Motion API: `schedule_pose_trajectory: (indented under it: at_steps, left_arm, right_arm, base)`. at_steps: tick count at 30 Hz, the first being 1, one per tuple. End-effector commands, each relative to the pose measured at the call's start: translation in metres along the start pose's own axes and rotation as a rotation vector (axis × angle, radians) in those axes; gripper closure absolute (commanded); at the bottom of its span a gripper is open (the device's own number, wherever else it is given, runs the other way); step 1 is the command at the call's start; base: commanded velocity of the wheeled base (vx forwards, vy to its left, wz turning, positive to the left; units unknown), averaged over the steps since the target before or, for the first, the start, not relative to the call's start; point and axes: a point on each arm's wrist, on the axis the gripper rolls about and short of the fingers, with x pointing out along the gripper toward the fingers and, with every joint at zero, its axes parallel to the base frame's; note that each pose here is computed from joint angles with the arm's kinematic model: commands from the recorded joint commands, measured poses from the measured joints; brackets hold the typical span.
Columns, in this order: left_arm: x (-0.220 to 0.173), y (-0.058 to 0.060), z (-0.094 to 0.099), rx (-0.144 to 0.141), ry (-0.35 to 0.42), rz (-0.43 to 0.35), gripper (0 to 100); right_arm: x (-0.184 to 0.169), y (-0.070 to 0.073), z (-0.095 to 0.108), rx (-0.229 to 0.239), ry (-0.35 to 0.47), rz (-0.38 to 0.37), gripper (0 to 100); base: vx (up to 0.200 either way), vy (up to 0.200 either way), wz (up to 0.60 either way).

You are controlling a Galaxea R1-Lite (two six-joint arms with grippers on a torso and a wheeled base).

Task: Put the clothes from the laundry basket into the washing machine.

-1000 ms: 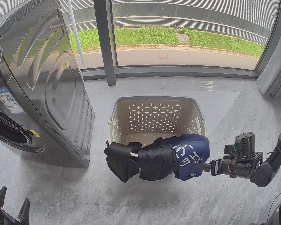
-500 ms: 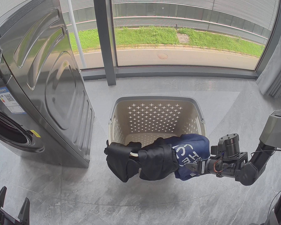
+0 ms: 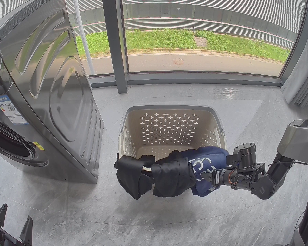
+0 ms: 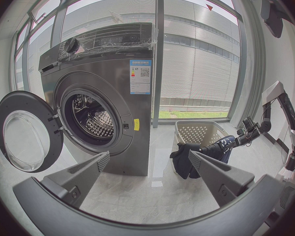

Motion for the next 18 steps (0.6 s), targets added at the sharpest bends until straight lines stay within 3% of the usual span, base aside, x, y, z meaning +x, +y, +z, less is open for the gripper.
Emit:
schedule_pose_trajectory:
  at_steps: [1, 7, 13, 18]
  left_arm:
    - [0.000, 0.000, -0.005, -0.001, 0.005, 0.001, 0]
    - [0.000, 0.000, -0.005, -0.001, 0.005, 0.001, 0]
    - [0.000, 0.000, -0.005, -0.001, 0.005, 0.001, 0]
    - [0.000, 0.000, -0.005, -0.001, 0.005, 0.001, 0]
  right_arm:
    - [0.001, 0.002, 0.002, 0.000, -0.007, 0.008, 100]
    - [0.001, 0.010, 0.003, 0.024, -0.024, 0.033, 100]
    - [-0.008, 0.010, -0.002, 0.027, -0.021, 0.035, 100]
    - [-0.047, 0.017, 0.010, 0.021, -0.082, 0.068, 100]
  base:
    - [0.000, 0.000, 0.00]
    - [0.000, 0.000, 0.00]
    - [0.000, 0.000, 0.00]
    - [0.000, 0.000, 0.00]
